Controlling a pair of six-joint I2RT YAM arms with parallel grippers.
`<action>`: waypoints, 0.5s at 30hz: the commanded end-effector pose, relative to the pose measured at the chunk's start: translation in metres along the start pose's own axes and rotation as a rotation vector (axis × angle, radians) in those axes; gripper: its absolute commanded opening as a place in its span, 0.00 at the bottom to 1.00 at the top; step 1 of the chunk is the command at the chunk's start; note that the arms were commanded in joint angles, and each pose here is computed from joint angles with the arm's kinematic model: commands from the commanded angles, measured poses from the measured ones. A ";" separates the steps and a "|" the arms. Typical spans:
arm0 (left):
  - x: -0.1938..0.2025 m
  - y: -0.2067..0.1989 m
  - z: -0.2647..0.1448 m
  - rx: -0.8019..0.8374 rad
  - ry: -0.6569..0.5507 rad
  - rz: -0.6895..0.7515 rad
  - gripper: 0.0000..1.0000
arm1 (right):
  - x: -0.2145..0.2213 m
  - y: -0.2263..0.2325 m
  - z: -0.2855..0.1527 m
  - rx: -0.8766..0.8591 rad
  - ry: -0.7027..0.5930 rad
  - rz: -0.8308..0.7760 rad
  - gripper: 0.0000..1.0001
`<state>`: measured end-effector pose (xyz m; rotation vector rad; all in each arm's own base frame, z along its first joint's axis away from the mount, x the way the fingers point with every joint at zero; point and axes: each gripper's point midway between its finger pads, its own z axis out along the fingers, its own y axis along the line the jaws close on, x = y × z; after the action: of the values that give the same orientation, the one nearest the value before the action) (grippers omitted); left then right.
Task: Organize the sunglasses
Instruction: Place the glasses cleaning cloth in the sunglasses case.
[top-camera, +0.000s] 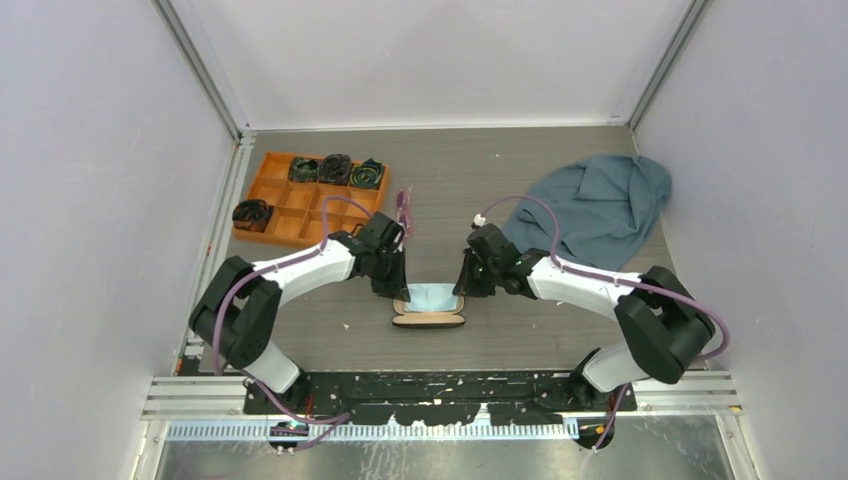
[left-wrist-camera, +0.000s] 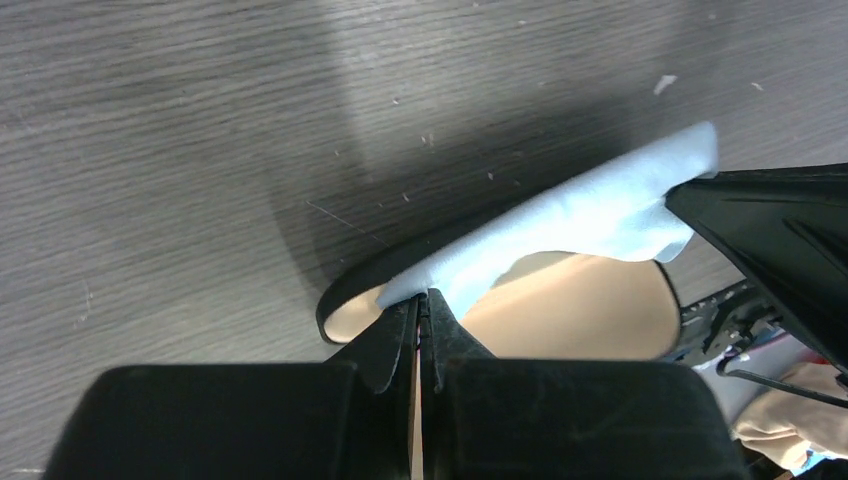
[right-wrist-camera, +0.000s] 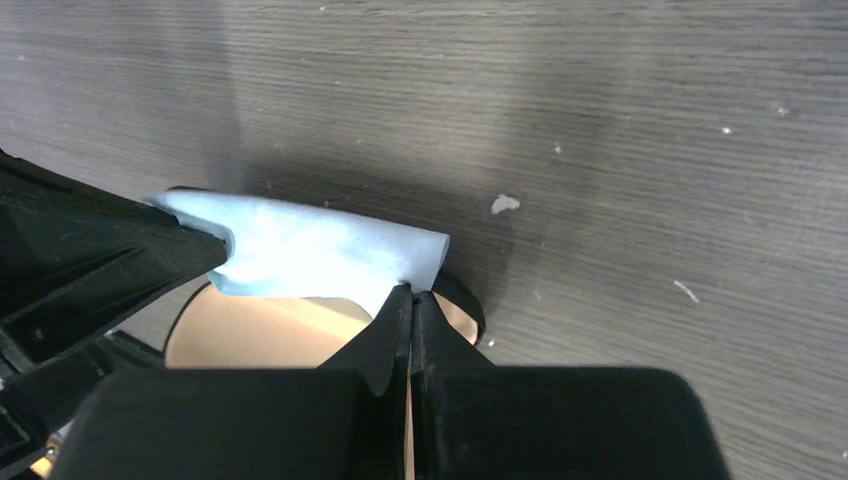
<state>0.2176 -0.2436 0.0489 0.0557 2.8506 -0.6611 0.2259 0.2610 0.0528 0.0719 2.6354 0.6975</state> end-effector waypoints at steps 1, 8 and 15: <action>-0.015 -0.006 0.007 0.011 -0.034 0.018 0.00 | -0.015 0.006 0.011 0.001 -0.056 -0.023 0.00; -0.019 -0.001 0.013 -0.016 -0.049 0.013 0.00 | -0.020 0.001 0.018 0.036 -0.064 -0.047 0.00; -0.018 0.005 0.018 -0.058 -0.018 0.017 0.00 | -0.019 0.001 0.023 0.046 -0.045 -0.058 0.00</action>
<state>0.2250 -0.2427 0.0305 0.0411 2.8797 -0.5936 0.2389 0.2615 0.0305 0.0487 2.6563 0.6038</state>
